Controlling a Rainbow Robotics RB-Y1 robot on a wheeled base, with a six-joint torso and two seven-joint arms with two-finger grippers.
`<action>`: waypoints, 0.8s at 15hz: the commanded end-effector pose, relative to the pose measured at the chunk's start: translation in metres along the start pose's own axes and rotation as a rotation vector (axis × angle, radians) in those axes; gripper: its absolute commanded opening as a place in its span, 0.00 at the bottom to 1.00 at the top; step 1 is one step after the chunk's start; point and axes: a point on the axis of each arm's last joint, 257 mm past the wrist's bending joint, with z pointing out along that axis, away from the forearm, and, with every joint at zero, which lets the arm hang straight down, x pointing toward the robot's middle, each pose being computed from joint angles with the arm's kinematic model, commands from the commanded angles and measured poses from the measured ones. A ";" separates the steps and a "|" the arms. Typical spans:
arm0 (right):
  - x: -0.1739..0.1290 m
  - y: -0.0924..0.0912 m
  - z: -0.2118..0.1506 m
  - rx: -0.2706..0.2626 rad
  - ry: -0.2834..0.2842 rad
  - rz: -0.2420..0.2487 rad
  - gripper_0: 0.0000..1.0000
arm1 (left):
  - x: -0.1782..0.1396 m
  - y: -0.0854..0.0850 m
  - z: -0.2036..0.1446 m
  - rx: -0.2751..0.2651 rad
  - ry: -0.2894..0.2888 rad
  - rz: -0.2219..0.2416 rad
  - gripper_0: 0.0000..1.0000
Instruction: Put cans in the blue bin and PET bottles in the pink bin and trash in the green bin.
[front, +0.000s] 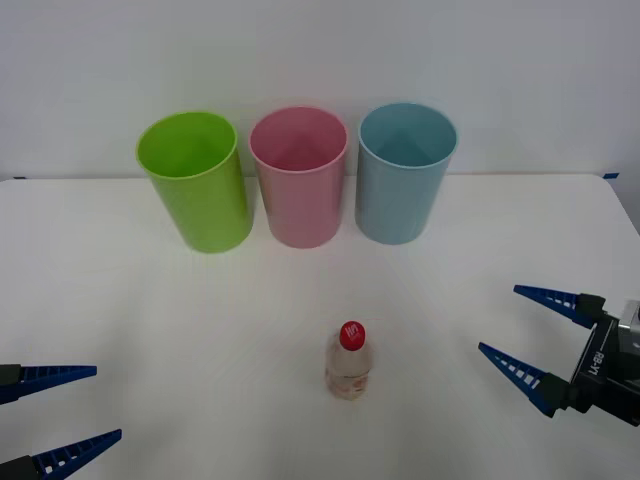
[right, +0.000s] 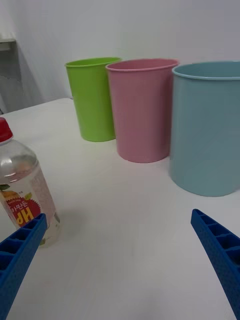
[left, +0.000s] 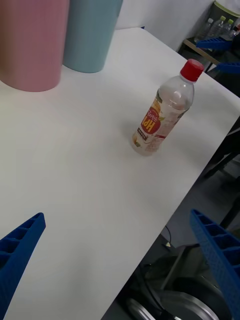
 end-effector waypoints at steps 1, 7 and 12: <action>0.001 0.011 0.004 -0.036 -0.003 -0.003 1.00 | 0.000 0.000 0.000 0.000 0.000 0.000 1.00; 0.007 0.028 0.015 -0.105 0.021 -0.038 1.00 | 0.000 0.000 0.000 0.000 0.000 0.000 1.00; 0.017 0.049 0.037 -0.186 0.053 -0.084 1.00 | 0.000 0.000 0.000 0.000 0.000 0.000 1.00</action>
